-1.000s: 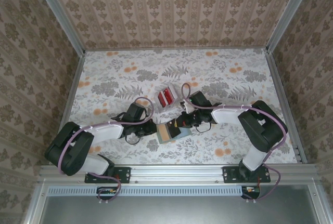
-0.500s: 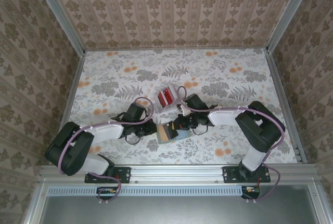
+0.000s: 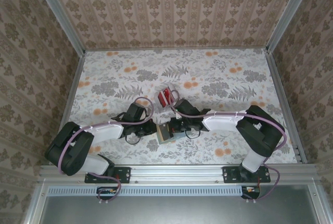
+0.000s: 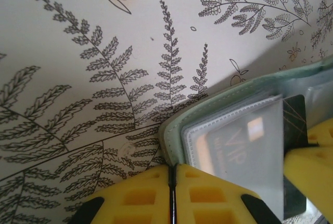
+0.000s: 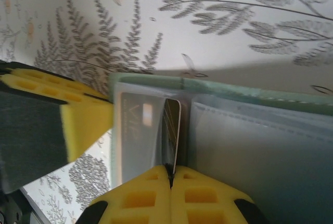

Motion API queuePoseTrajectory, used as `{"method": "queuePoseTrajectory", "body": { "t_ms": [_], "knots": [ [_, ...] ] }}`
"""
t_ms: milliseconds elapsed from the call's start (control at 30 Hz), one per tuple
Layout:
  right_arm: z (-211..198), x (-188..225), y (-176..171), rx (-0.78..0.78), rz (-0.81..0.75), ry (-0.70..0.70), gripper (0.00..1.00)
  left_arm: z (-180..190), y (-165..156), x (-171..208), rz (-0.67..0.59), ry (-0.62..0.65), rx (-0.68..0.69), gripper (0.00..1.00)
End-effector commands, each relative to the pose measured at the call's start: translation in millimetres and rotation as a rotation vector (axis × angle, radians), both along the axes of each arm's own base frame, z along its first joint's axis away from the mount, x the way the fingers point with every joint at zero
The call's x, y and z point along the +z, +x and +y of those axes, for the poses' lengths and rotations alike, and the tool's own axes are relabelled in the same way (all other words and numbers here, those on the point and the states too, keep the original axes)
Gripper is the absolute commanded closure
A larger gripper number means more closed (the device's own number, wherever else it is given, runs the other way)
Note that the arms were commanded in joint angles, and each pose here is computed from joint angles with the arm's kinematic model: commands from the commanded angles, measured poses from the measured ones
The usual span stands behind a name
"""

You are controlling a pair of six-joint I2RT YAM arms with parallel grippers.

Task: Put the credit cards into the card holder
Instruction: Insert the credit card into the card slot, then rotate the card holder at the bottom-center of the table.

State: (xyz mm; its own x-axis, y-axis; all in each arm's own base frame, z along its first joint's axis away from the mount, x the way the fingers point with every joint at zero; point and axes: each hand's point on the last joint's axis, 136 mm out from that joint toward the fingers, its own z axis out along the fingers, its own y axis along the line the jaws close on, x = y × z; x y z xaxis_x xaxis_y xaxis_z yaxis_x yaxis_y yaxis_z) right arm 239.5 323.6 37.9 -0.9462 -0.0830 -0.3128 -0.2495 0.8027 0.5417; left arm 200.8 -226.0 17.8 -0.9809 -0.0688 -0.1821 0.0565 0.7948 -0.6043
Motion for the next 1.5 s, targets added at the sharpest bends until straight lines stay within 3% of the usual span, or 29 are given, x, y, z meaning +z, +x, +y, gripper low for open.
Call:
{"method": "queuePoseTrajectory", "body": {
  "t_ms": [0, 300, 600, 700, 833, 900, 1067, 1267, 1467],
  "knots": [
    [-9.9, -20.3, -1.9, -0.037, 0.010, -0.095, 0.94, -2.5, 1.7, -4.2, -0.007, 0.002, 0.009, 0.92],
    [-26.7, -3.6, -0.2, -0.031, -0.036, -0.133, 0.74, 0.3, 0.2, -6.0, -0.007, 0.012, 0.012, 0.92],
    [-45.9, 13.2, -6.1, -0.028, -0.053, -0.157, 0.71, 2.2, 2.4, 5.8, -0.035, 0.018, 0.008, 0.91],
    [-60.7, 8.5, -13.8, -0.030, -0.035, -0.191, 0.71, 8.8, 8.4, 20.1, -0.078, 0.050, 0.008, 0.84],
    [-79.9, -4.3, -27.5, -0.064, 0.003, -0.209, 0.76, 23.2, 23.8, 36.8, -0.141, 0.091, 0.039, 0.61],
    [-81.0, -12.2, -37.4, -0.091, 0.038, -0.161, 0.80, 24.7, 33.7, 43.5, -0.155, 0.074, 0.050, 0.57],
    [-95.4, -32.6, -48.7, -0.143, 0.073, -0.171, 0.81, 5.9, 48.1, 46.0, -0.149, 0.027, 0.005, 0.59],
    [-101.2, -36.4, -28.6, -0.200, 0.049, -0.160, 0.80, -24.5, 46.2, 32.9, -0.106, 0.005, -0.078, 0.65],
    [-105.6, -23.9, -0.3, -0.234, 0.009, -0.133, 0.81, -23.2, 28.4, 20.0, -0.072, 0.011, -0.073, 0.69]
  ]
}}
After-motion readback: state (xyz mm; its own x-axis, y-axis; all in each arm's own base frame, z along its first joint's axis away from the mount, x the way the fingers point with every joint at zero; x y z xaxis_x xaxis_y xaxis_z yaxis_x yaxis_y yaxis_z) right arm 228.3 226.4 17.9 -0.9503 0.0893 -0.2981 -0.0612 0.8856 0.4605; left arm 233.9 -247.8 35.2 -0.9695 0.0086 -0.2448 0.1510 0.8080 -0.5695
